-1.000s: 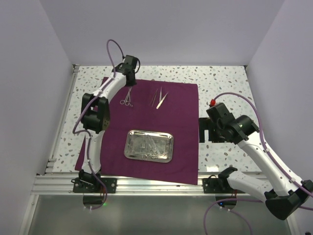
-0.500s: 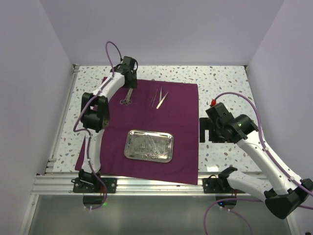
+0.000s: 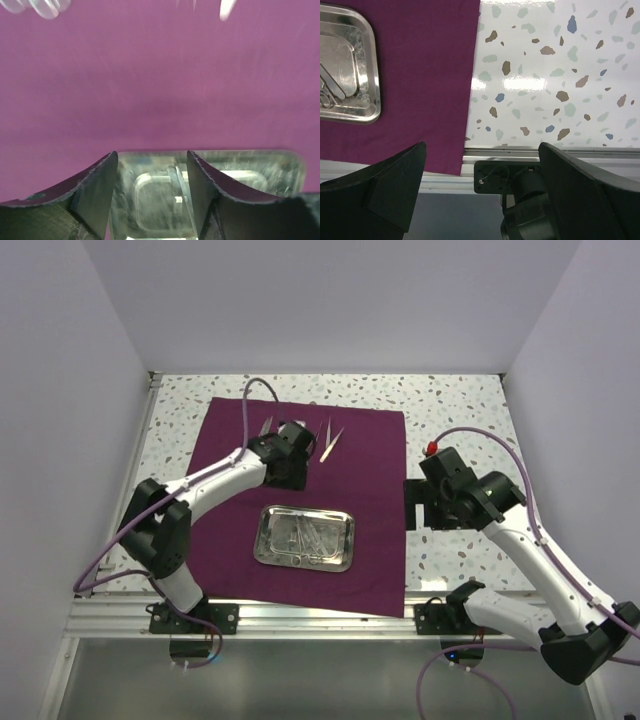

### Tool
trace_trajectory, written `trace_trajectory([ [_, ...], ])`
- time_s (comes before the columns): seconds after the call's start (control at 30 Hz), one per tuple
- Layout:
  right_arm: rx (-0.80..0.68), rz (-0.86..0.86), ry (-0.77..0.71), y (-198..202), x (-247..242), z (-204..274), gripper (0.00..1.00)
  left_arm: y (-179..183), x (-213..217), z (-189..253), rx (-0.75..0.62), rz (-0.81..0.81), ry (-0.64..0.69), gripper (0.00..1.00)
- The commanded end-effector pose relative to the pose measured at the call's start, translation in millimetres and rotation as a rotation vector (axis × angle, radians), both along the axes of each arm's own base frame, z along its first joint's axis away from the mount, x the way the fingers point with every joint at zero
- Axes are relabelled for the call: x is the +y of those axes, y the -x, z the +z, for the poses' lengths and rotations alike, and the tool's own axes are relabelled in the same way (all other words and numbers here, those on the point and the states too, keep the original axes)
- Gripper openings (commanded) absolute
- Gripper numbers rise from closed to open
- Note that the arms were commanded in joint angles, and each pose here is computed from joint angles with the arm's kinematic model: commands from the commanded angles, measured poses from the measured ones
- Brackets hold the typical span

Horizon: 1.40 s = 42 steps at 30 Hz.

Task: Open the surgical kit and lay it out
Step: Pick up the medical item from the container.

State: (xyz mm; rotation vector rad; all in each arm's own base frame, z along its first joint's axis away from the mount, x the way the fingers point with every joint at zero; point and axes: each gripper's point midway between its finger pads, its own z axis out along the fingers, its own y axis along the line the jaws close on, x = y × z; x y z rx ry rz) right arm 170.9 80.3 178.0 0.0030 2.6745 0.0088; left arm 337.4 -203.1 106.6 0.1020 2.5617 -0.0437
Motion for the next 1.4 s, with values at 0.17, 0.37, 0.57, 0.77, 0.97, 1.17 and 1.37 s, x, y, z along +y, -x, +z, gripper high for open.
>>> trace_trajectory([
  [0.17, -0.046, 0.069, -0.06, 1, 9, 15, 0.98, 74, -31, -42, 0.114, 0.02, 0.033, 0.55],
  [0.37, -0.047, 0.086, -0.065, 8, 7, 17, 0.98, 88, -43, -53, 0.128, 0.021, 0.029, 0.53],
  [0.57, -0.055, 0.088, -0.073, 12, 4, 20, 0.98, 95, -35, -61, 0.132, 0.053, 0.01, 0.5],
  [0.77, -0.06, 0.088, -0.083, 15, 4, 21, 0.98, 99, -26, -66, 0.128, 0.064, -0.009, 0.49],
  [0.97, -0.053, 0.083, -0.08, 15, 4, 19, 0.98, 96, -27, -81, 0.139, 0.057, -0.032, 0.47],
  [1.17, -0.05, 0.075, -0.075, 14, 4, 18, 0.98, 92, -26, -95, 0.154, 0.053, -0.06, 0.43],
  [1.37, -0.044, 0.07, -0.06, 12, 3, 17, 0.98, 95, -13, -107, 0.187, 0.073, -0.059, 0.28],
])
